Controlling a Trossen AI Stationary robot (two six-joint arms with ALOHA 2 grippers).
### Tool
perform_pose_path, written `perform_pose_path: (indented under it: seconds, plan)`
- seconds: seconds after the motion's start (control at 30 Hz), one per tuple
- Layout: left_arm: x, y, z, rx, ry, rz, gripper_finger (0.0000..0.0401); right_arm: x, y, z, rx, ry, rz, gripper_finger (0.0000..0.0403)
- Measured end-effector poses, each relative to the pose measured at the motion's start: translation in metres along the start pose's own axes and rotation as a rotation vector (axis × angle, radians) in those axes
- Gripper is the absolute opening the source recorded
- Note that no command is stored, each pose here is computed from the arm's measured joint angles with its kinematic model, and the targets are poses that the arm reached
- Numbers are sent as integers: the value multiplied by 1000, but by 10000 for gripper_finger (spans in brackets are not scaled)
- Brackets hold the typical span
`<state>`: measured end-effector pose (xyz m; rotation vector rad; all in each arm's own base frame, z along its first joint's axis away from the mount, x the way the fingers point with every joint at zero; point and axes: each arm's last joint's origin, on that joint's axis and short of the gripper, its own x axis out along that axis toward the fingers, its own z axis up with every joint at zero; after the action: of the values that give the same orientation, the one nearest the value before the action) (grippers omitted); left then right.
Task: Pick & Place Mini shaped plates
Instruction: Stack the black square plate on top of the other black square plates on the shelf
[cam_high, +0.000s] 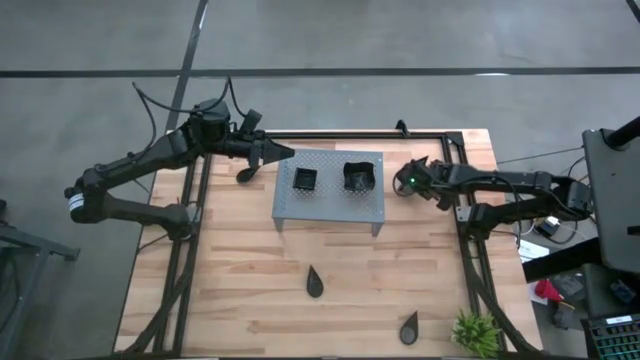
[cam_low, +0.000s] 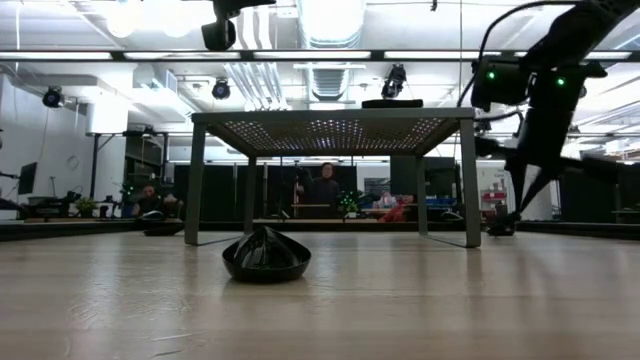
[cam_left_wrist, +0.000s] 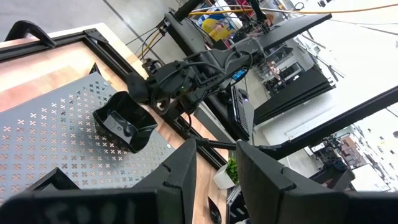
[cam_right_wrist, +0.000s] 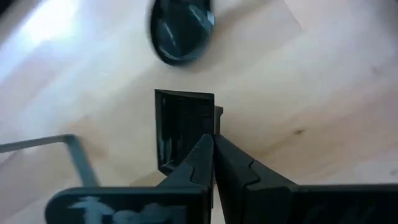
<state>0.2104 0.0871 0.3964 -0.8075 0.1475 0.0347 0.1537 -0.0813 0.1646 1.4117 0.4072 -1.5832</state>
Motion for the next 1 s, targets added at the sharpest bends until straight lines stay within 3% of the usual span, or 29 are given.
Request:
perform_pose_path:
  seconds: [0.57, 1.0]
  plan:
    - [0, 0, 0, 3, 0, 0, 106, -55, 44, 20, -171, -201, 111, 8]
    - [0, 1, 1, 28, -40, 46, 106, -147, 97, 39, -398, -419, 405, 8]
